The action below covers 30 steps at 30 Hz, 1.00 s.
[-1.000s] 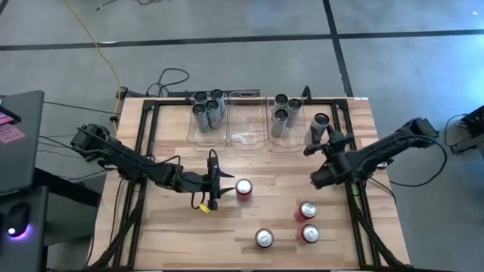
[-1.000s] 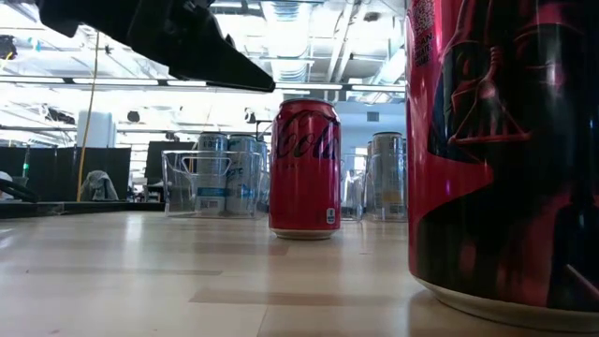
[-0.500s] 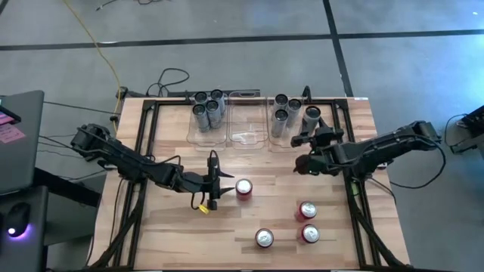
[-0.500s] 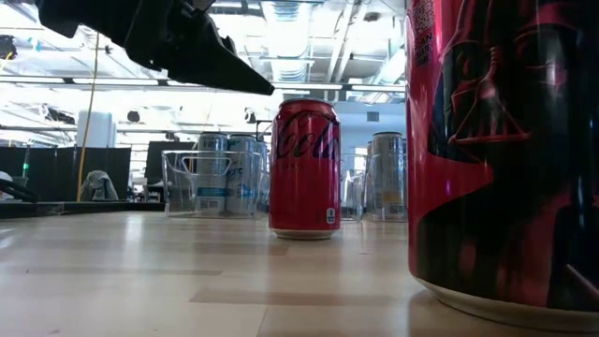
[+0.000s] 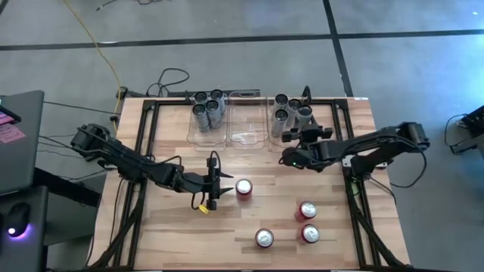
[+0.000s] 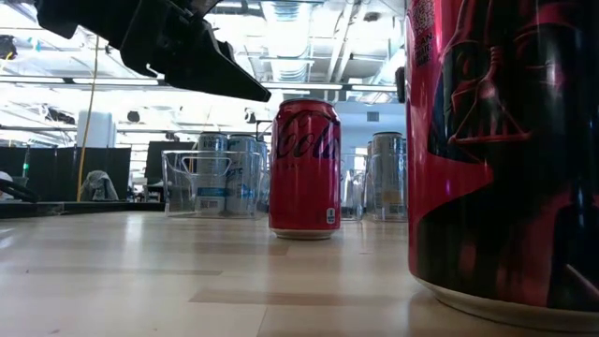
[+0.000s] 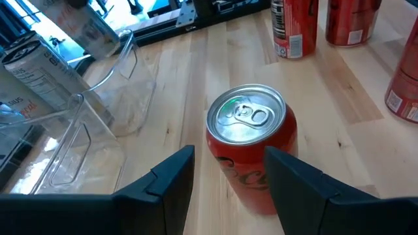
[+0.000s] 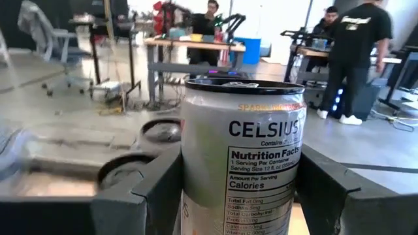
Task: Sort soda cans
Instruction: Put the white-yellow soda can into the right transparent bin
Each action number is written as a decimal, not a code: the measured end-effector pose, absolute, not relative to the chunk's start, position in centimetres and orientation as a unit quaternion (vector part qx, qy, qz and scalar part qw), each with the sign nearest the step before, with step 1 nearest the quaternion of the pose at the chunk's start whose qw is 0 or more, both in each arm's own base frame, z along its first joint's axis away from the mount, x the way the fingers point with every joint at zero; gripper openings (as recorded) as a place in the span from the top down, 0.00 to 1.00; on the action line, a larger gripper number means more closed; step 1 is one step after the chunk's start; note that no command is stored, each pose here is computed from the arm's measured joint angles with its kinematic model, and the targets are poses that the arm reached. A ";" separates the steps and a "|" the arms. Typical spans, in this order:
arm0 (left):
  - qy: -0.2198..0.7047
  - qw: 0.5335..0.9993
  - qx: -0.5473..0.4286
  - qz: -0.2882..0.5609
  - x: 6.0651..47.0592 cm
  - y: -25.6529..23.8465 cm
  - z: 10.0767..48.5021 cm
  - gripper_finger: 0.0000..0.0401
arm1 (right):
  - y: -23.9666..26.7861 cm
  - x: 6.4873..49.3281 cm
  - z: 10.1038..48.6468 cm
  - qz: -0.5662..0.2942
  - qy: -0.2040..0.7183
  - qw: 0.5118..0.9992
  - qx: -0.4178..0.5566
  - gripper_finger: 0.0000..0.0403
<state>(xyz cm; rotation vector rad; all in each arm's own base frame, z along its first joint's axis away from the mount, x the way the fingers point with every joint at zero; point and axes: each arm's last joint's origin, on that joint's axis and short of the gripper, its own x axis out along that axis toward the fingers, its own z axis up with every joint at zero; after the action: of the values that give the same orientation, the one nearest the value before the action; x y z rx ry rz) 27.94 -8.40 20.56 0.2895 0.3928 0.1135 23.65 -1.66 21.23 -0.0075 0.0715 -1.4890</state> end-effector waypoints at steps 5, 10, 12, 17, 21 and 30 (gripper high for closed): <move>0.194 0.969 0.144 0.056 27.9 -8.4 20.6 0.56 | -0.7 25.5 23.2 -0.664 0.043 0.746 -0.021 0.37; 0.195 0.969 0.144 0.056 27.9 -8.4 20.5 0.56 | 0.4 26.8 27.0 -0.646 0.062 0.759 -0.047 0.37; 0.196 0.968 0.144 0.056 27.9 -8.4 20.5 0.56 | 0.8 27.1 28.5 -0.633 0.077 0.768 -0.058 0.37; 0.198 0.968 0.142 0.053 27.9 -8.5 20.5 0.56 | 1.4 28.4 31.9 -0.543 0.121 0.829 -0.062 0.37; 0.198 0.969 0.140 0.046 27.9 -8.5 20.5 0.56 | 2.0 29.6 33.8 -0.431 0.104 0.894 -0.068 0.37; 0.201 0.968 0.145 0.034 27.7 -9.1 20.4 0.56 | 2.0 30.6 35.9 -0.296 0.008 0.953 -0.057 0.37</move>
<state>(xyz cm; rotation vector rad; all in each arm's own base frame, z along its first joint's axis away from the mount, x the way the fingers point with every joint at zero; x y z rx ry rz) 27.65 -9.13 20.38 0.2924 0.4072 0.0682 30.59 2.04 35.86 -0.1155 0.0172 -0.6019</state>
